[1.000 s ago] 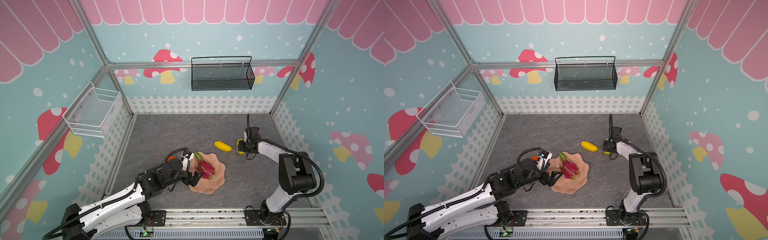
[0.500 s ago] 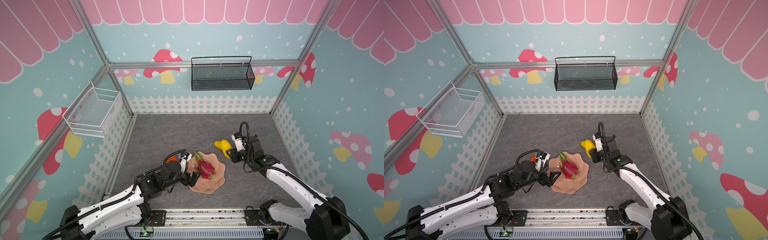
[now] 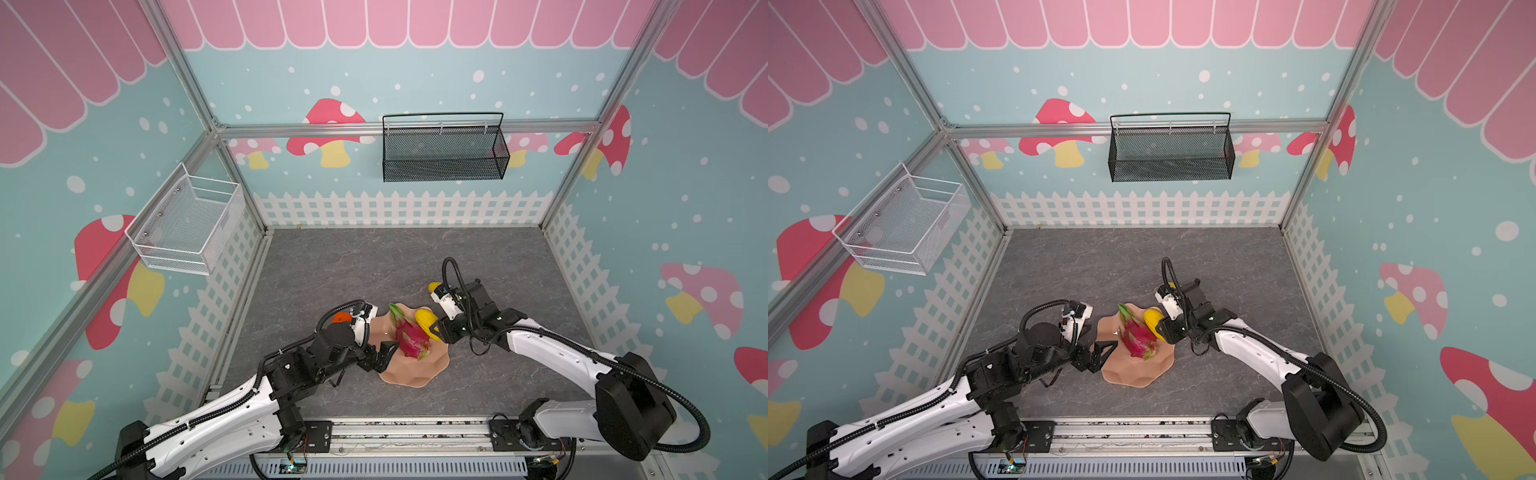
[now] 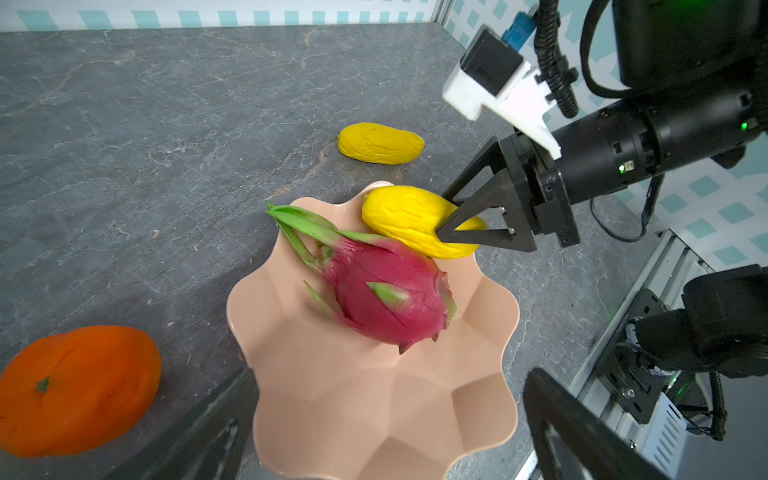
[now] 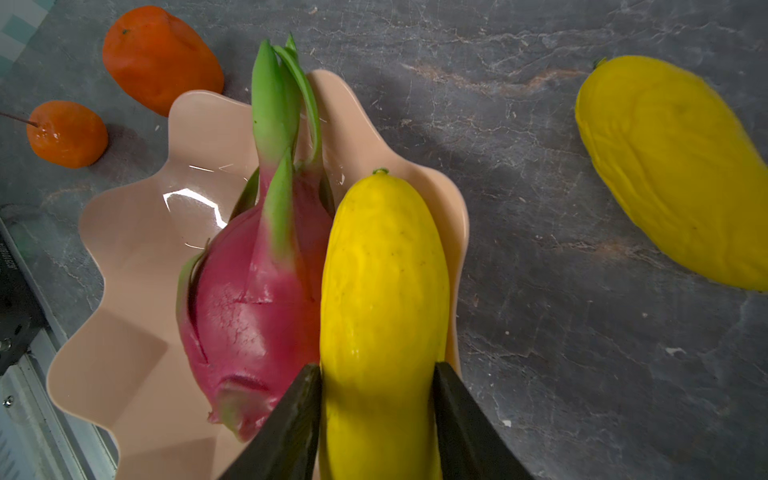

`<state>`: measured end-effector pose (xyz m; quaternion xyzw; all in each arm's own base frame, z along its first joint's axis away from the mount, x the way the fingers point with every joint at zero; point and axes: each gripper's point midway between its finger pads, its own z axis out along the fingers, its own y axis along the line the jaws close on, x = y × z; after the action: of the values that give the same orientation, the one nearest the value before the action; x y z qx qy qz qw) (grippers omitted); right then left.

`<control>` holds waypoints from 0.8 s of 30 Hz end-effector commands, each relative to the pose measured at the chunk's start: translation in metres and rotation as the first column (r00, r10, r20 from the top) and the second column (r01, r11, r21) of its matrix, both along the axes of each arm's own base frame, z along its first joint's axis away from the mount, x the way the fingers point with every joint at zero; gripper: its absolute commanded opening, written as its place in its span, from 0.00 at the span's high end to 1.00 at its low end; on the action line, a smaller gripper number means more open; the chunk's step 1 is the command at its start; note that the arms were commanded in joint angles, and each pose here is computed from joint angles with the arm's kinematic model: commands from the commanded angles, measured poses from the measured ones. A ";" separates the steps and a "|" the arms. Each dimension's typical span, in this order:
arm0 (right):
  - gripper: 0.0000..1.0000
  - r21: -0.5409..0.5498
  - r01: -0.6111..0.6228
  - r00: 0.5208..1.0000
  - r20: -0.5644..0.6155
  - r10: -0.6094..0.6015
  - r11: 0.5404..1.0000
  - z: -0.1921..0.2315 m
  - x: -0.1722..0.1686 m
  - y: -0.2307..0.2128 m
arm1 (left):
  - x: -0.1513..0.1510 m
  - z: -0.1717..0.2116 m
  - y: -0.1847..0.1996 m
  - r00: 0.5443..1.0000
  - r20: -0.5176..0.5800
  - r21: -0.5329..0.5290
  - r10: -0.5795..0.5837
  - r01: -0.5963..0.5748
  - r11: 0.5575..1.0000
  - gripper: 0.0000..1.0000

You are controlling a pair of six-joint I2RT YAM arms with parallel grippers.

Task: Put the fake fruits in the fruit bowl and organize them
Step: 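Lift the long yellow fruit and place it in the bowl beside the dragon fruit, then grasp the plump yellow fruit with the right gripper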

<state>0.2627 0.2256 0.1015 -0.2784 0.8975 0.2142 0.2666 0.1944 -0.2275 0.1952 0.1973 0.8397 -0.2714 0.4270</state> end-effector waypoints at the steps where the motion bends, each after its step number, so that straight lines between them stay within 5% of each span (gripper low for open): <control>1: 0.50 -0.018 -0.027 0.999 0.029 0.028 0.999 0.007 0.004 0.006 | -0.001 -0.010 0.007 1.000 -0.014 0.024 0.019 -0.019 1.000 0.00; 8: 0.24 -0.050 0.001 0.998 0.067 0.002 0.999 0.020 0.013 0.004 | -0.001 -0.013 0.006 1.000 -0.022 0.037 0.012 -0.011 0.999 0.00; 12: 0.13 -0.085 0.146 0.978 0.165 -0.130 0.986 0.047 0.041 -0.013 | -0.002 -0.011 0.005 1.000 -0.018 0.030 0.007 -0.006 1.000 0.00; 17: 0.11 -0.195 0.331 0.937 0.185 -0.297 0.923 0.040 0.099 -0.046 | 0.000 -0.008 0.001 1.000 -0.006 0.030 -0.008 0.008 1.000 0.00; 24: 0.10 -0.314 0.265 0.964 0.120 -0.238 0.912 -0.015 0.148 -0.052 | -0.001 -0.006 0.002 1.000 0.004 0.042 -0.018 0.018 0.999 0.00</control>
<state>0.4111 0.1774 0.1099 -0.1764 0.9331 0.0340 0.3114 0.1941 -0.2274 0.1870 0.2064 0.8448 -0.2607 0.4192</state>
